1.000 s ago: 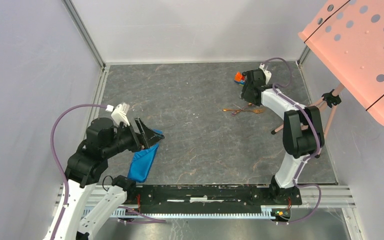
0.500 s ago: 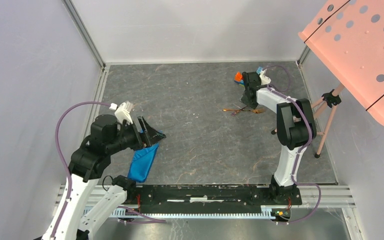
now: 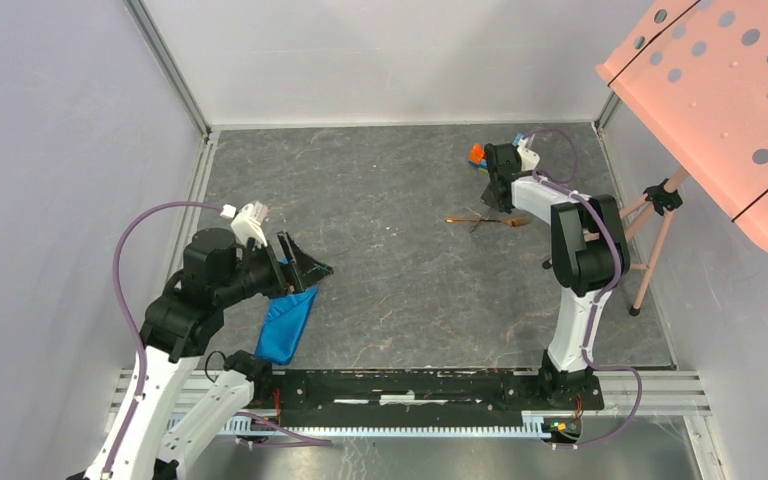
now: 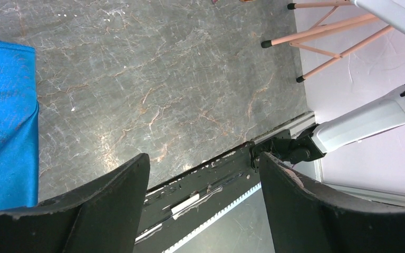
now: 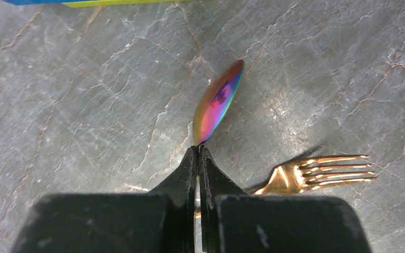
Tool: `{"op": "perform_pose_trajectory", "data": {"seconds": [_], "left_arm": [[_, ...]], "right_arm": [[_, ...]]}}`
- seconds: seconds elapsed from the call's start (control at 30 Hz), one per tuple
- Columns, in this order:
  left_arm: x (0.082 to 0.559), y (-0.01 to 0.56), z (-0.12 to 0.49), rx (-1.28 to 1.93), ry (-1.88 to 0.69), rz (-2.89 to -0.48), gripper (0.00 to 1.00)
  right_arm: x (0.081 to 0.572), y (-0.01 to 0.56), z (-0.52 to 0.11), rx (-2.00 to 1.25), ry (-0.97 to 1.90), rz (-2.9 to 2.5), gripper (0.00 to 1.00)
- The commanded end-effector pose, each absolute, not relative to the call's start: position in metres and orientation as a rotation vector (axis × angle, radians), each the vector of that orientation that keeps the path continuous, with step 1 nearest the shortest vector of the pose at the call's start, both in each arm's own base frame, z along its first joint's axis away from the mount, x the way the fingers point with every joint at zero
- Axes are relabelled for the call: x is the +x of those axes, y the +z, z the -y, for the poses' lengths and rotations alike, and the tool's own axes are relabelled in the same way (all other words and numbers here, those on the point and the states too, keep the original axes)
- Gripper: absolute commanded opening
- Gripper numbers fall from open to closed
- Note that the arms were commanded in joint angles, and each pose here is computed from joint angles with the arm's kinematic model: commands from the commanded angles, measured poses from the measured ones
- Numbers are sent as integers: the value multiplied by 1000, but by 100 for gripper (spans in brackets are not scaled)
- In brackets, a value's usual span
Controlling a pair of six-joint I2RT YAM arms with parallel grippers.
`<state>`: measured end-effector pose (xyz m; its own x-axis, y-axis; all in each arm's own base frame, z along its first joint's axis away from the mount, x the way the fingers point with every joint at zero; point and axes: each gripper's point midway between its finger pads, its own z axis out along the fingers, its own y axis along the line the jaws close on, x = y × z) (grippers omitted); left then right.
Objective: Fold the napkin into a case and place the utensils inside
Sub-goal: Pick up the spoon from the center of the board, then pass from the right arm to the left
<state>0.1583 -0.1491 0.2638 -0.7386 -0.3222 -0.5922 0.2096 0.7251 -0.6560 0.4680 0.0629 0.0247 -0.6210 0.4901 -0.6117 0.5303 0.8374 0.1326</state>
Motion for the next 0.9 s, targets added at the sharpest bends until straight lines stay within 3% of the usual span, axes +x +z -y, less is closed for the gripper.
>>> {"op": "perform_pose_trajectory", "data": {"seconds": [0.0,0.13,0.23,0.43,0.57,0.73,0.87], "left_arm": [[167,276,157,-96,-1015,-2154,83],[175,285,170,-113,-1107,-2124,83],[182,302,186,-72,-1231,-2048,83],[190,351,219,94,-1508,-1803,82],[189,374,229,220,-1594,-1666,81],[192,380,231,199,-1540,-1615,80],[221,341,217,102,-1220,-1830,80]], "right_arm": [[486,91,-72,617,86,-2188,0],[483,163,-118,281,457,-1977,0],[443,236,-188,-132,896,-1667,0],[282,345,-282,-752,1426,-1096,0],[201,385,-295,-882,1624,-814,0],[250,361,-316,-539,1624,-1151,0],[327,267,-304,-92,1055,-1805,0]]}}
